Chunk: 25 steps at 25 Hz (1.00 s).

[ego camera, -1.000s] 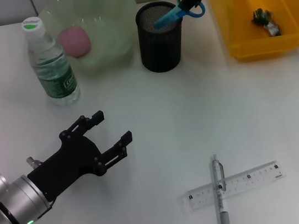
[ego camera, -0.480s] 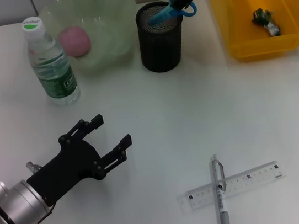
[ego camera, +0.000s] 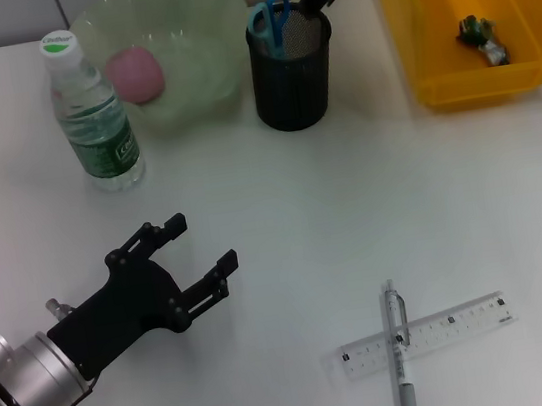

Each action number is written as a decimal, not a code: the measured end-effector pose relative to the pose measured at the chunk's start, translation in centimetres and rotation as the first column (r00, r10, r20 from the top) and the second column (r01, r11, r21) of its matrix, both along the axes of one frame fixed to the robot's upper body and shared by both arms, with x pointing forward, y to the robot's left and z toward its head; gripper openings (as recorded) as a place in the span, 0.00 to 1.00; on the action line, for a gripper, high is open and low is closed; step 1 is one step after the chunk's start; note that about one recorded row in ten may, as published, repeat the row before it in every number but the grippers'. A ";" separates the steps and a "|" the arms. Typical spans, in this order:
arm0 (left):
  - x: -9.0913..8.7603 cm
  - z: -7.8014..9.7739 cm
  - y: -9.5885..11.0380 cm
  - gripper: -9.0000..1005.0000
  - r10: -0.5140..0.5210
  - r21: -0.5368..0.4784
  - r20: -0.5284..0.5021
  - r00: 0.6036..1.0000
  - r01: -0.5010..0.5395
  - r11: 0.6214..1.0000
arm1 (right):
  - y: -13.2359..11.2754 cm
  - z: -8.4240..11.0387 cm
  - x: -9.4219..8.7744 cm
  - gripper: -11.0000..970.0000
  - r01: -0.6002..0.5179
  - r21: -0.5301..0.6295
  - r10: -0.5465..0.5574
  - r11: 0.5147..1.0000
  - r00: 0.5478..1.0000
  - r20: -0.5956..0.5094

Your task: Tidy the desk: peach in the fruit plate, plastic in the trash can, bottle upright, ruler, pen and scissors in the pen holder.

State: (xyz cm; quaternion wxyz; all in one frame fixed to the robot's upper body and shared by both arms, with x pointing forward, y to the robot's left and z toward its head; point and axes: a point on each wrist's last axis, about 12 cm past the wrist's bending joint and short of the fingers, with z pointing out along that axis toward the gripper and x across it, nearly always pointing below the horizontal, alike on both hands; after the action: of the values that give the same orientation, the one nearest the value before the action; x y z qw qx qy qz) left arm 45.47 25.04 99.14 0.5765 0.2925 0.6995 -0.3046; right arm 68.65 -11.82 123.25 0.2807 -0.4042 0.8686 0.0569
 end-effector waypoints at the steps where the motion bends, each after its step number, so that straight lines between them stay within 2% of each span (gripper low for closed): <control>1: 0.0 0.0 0.0 0.80 -0.001 0.000 0.000 1.000 0.001 1.000 | -0.1 0.0 0.0 0.28 0.005 0.009 -0.005 1.000 1.000 0.009; 6: 0.0 0.0 0.2 0.80 -0.012 0.004 -0.002 1.000 0.012 1.000 | -1.2 0.0 -0.2 0.51 0.025 0.133 -0.031 0.991 0.998 0.046; 7: 0.0 0.1 0.2 0.80 -0.014 0.003 0.002 1.000 0.014 1.000 | -1.9 0.2 -0.4 0.55 0.020 0.198 -0.034 0.980 0.997 0.066; 8: 0.0 0.1 0.2 0.80 -0.014 0.003 0.002 1.000 0.014 1.000 | -1.9 0.2 -0.4 0.60 0.020 0.198 -0.034 0.980 0.997 0.066; 11: 0.0 0.3 0.3 0.80 -0.021 -0.004 0.006 1.000 0.021 1.000 | -3.6 0.3 -1.2 0.73 -0.004 0.320 -0.031 0.947 0.994 0.105; 12: -0.1 0.4 0.6 0.80 -0.035 -0.008 0.003 0.999 0.035 0.999 | -4.7 0.2 -2.1 0.73 -0.048 0.413 -0.009 0.910 0.991 0.133; 13: -0.1 0.4 0.6 0.80 -0.035 -0.008 0.003 0.999 0.035 0.999 | -4.7 0.2 -2.1 0.73 -0.048 0.413 -0.009 0.910 0.991 0.133; 15: -0.2 0.5 1.0 0.80 -0.059 -0.010 -0.009 0.998 0.059 0.998 | -5.9 -0.2 -3.2 0.73 -0.117 0.505 0.041 0.855 0.986 0.161; 16: -0.3 0.6 1.1 0.80 -0.075 -0.014 -0.019 0.997 0.075 0.997 | -6.5 -0.4 -3.8 0.73 -0.157 0.544 0.070 0.824 0.982 0.176; 17: -0.5 0.8 1.5 0.80 -0.104 -0.024 -0.036 0.994 0.103 0.994 | -7.6 -1.1 -5.1 0.73 -0.242 0.601 0.147 0.762 0.968 0.203; 18: -0.5 0.8 1.5 0.80 -0.104 -0.024 -0.036 0.994 0.103 0.994 | -7.6 -1.1 -5.1 0.73 -0.242 0.601 0.147 0.762 0.968 0.203; 21: -0.9 1.3 2.3 0.80 -0.128 -0.044 -0.044 0.991 0.126 0.991 | -9.0 -2.2 -6.6 0.73 -0.308 0.645 0.226 0.699 0.951 0.210; 22: -1.1 1.4 2.6 0.80 -0.131 -0.046 -0.040 0.991 0.129 0.991 | -9.5 -3.2 -7.5 0.73 -0.351 0.652 0.300 0.672 0.934 0.194; 23: -1.2 1.5 2.8 0.80 -0.132 -0.045 -0.036 0.991 0.130 0.990 | -9.5 -3.2 -7.5 0.73 -0.351 0.652 0.300 0.672 0.934 0.194; 25: -1.4 1.7 3.4 0.80 -0.139 -0.039 -0.028 0.990 0.137 0.990 | -9.6 -4.3 -8.7 0.73 -0.417 0.640 0.400 0.645 0.898 0.181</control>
State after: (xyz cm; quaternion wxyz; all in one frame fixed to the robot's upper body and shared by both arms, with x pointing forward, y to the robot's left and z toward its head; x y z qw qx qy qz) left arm 44.04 28.42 100.79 0.5485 0.3248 0.6807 -0.3611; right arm 59.91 -21.46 118.92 0.3957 -0.4631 0.6732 0.4193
